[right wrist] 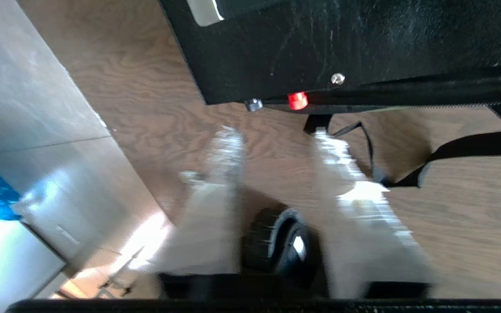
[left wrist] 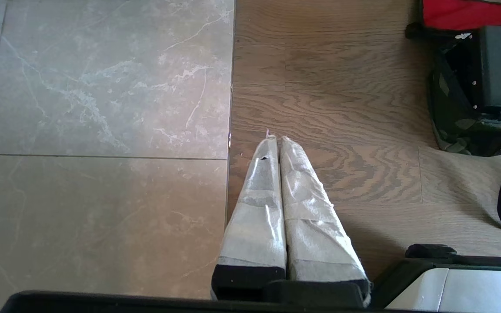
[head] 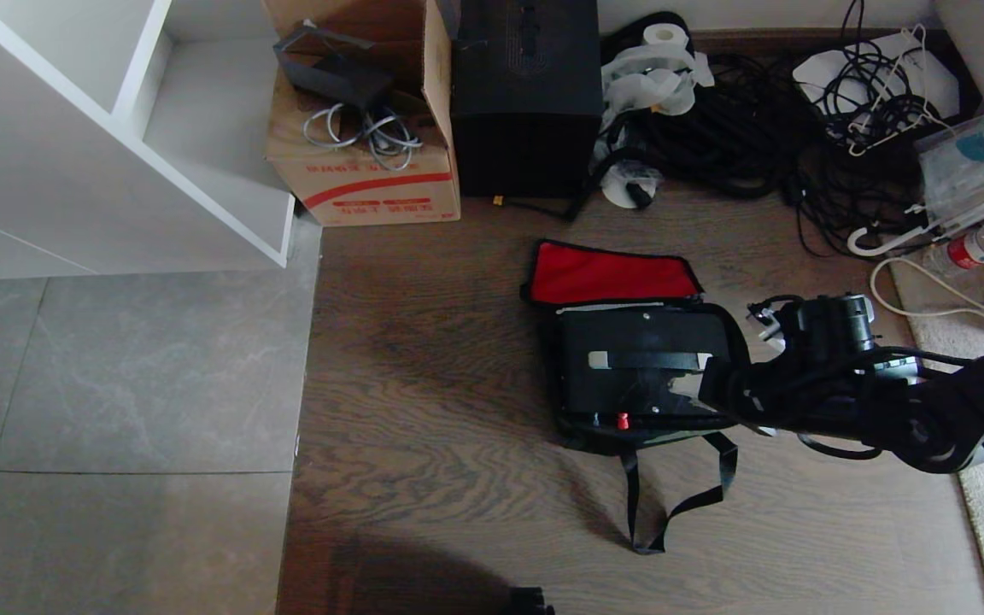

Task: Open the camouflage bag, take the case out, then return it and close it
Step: Close the top of the storage box

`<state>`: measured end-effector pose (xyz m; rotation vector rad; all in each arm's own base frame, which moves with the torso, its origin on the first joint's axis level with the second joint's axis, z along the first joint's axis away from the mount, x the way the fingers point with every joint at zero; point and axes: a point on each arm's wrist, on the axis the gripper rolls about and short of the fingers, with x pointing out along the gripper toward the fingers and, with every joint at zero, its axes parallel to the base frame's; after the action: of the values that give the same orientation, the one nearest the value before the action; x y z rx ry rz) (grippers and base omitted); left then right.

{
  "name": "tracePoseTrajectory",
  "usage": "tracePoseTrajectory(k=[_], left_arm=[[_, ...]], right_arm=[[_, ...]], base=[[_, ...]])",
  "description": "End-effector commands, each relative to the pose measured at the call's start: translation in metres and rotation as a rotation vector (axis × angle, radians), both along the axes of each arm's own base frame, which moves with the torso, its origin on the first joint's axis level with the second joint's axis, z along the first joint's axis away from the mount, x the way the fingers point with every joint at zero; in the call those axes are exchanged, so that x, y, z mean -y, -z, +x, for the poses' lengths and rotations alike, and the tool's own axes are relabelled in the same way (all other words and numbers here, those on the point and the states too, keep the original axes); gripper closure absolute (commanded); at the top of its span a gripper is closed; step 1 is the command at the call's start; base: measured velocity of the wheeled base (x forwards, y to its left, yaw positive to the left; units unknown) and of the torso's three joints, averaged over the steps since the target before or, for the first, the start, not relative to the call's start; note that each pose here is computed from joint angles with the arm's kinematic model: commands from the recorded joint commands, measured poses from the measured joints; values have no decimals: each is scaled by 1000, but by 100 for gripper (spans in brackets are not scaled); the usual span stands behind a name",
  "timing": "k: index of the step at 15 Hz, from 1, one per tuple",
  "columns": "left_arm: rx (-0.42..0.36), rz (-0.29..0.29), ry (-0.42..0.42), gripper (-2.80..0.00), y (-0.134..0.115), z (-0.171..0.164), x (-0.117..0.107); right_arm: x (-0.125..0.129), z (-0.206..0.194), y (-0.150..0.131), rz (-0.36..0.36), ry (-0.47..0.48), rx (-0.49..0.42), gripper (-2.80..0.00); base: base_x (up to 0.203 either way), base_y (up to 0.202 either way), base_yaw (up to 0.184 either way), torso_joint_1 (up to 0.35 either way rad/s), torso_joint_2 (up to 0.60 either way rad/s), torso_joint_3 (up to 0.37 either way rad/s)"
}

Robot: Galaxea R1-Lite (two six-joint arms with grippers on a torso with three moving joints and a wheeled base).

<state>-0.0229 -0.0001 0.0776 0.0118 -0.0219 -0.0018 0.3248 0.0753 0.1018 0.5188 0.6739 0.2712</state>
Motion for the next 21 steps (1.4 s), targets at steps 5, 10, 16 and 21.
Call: tracePoseTrajectory(k=[5, 10, 16, 21], left_arm=[[-8, 1, 0, 0, 3, 1, 0], [-10, 1, 0, 0, 3, 1, 0], [-9, 1, 0, 0, 3, 1, 0], [-10, 1, 0, 0, 3, 1, 0]], right_arm=[[-18, 3, 39, -178, 3, -60, -280], [-28, 14, 47, -287, 61, -14, -280], [-24, 17, 61, -294, 66, -50, -280], [-40, 26, 45, -137, 122, 12, -280]], base=[[0, 0, 0, 0, 0, 0], [0, 0, 0, 0, 0, 0], [0, 0, 0, 0, 0, 0], [0, 0, 0, 0, 0, 0]])
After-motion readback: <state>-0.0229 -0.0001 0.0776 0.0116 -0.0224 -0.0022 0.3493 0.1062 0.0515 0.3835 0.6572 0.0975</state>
